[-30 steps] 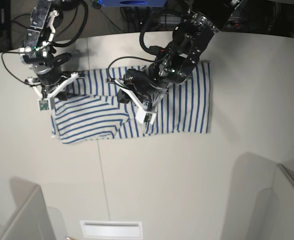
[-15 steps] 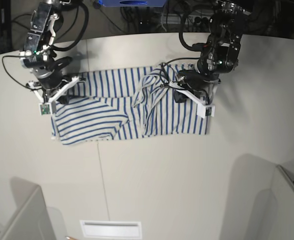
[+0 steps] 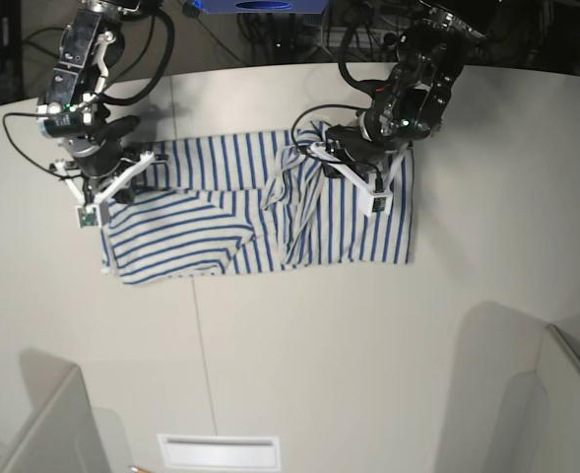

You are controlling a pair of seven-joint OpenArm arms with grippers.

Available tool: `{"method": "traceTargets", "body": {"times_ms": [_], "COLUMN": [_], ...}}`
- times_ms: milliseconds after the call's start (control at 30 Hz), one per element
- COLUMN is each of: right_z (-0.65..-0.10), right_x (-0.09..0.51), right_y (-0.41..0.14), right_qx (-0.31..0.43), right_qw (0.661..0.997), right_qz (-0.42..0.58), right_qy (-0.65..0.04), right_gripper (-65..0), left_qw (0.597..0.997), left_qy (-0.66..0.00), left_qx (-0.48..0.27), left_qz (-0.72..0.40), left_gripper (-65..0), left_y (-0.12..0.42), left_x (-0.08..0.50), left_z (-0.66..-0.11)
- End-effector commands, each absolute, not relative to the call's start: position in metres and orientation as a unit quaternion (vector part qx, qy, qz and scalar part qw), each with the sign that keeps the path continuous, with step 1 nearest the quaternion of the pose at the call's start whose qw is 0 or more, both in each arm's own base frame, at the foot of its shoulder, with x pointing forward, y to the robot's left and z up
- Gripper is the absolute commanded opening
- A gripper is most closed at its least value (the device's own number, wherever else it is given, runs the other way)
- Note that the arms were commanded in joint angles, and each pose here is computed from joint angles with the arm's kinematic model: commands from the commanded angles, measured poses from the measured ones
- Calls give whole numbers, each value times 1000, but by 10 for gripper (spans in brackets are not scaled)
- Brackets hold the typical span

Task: Fold the T-shirt properly
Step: 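Drag the grasped fabric toward the right gripper, folding the strip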

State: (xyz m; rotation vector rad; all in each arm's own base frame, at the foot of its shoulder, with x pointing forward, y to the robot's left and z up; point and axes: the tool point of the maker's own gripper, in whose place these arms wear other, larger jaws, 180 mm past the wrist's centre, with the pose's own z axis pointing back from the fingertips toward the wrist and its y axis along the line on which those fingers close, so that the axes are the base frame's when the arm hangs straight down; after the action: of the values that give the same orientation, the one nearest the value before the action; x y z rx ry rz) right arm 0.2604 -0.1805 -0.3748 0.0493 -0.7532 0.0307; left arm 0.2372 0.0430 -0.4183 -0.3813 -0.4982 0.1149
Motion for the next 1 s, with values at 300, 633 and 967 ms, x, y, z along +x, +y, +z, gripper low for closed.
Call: {"method": "traceTargets", "body": {"times_ms": [300,633,967], "right_z": [-364,-365,-348], "right_x": [268,267,287], "right_y": [-182,-182,-207], "right_qx": [23,23,2], "right_qw": [921,922,924], "right_qz": [18,18,-8], "right_qy": [-389,-387,-382], "right_gripper": [-650,-650,-650], "left_qw": [928,920,891], "left_qy": [-272,-256,-389], "left_qx": [-251,-293,-229], "left_qz": [34,-48,57], "left_gripper": [-650,-650,-650], "left_y": [-22,-94,48], "left_x": [270,266,302], "left_z": [-390,-384,-323]}}
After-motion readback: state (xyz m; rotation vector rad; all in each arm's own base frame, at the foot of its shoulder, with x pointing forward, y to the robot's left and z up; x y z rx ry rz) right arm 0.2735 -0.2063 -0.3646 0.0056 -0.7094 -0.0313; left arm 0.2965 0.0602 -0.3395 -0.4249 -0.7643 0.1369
